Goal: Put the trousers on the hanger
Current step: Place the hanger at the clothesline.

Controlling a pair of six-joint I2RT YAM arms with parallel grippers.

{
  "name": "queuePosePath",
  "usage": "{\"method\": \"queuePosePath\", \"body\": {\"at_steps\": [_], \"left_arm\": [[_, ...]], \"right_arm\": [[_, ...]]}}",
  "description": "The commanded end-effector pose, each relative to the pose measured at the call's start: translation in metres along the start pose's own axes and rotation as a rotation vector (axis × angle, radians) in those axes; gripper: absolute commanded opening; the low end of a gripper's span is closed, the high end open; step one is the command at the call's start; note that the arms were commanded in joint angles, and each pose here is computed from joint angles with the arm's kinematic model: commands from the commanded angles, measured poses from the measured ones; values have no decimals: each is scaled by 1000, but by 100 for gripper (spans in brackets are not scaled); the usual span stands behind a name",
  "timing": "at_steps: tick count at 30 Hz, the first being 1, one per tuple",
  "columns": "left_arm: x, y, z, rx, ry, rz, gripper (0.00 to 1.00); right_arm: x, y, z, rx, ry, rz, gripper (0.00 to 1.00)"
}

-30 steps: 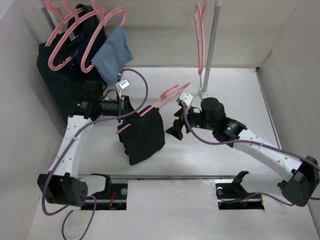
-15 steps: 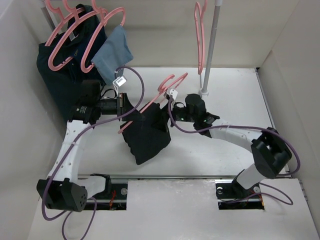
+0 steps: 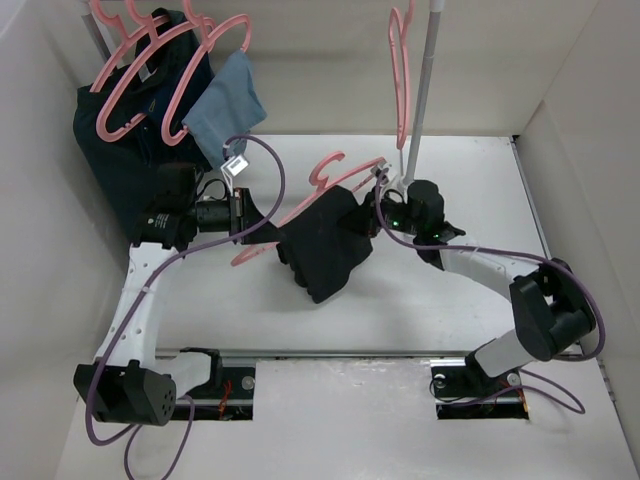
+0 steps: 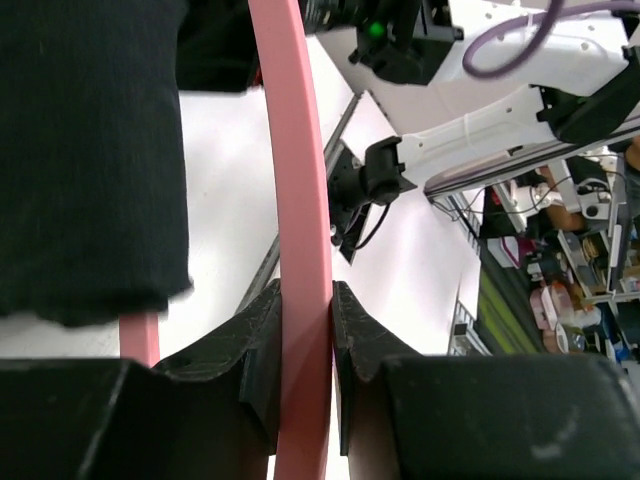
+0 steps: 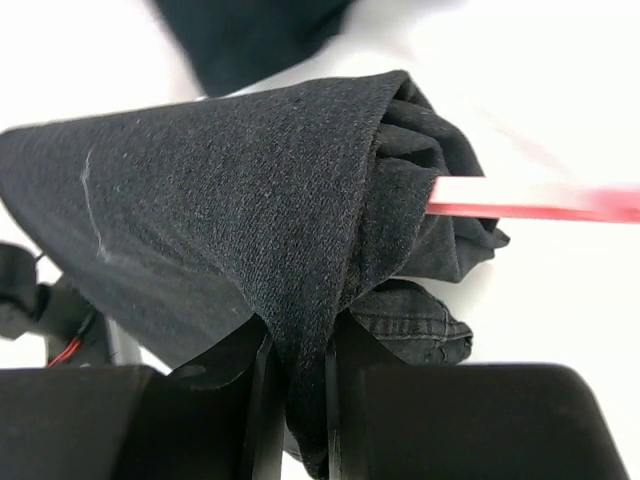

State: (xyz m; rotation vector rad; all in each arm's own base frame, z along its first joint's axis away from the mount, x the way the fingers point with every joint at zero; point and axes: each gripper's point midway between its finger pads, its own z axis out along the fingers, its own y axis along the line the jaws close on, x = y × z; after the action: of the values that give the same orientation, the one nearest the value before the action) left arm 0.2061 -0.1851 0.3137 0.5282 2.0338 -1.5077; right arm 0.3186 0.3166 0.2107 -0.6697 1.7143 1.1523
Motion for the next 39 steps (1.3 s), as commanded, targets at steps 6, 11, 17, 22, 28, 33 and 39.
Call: {"method": "queuePosePath", "body": {"at_steps": [6, 11, 17, 22, 28, 33, 39], "left_arm": [[-18, -19, -8, 48, -44, 108, 0], [-35, -35, -10, 79, -136, 229, 0], [-35, -48, -1, 157, -193, 269, 0], [-28, -45, 5, 164, -178, 259, 0], [-34, -49, 2, 218, -233, 197, 0], [-36, -54, -11, 244, -265, 107, 0], [-53, -57, -16, 224, -351, 118, 0]], "right_arm": [[-65, -7, -9, -15, -161, -64, 10], [-44, 9, 10, -69, -31, -65, 53], [-53, 34, 15, -61, -65, -182, 16], [-60, 35, 16, -54, -72, -176, 50], [-49, 19, 6, 45, -42, -118, 67], [-57, 26, -30, 145, -106, -113, 73], [-67, 36, -87, 326, -206, -146, 100]]}}
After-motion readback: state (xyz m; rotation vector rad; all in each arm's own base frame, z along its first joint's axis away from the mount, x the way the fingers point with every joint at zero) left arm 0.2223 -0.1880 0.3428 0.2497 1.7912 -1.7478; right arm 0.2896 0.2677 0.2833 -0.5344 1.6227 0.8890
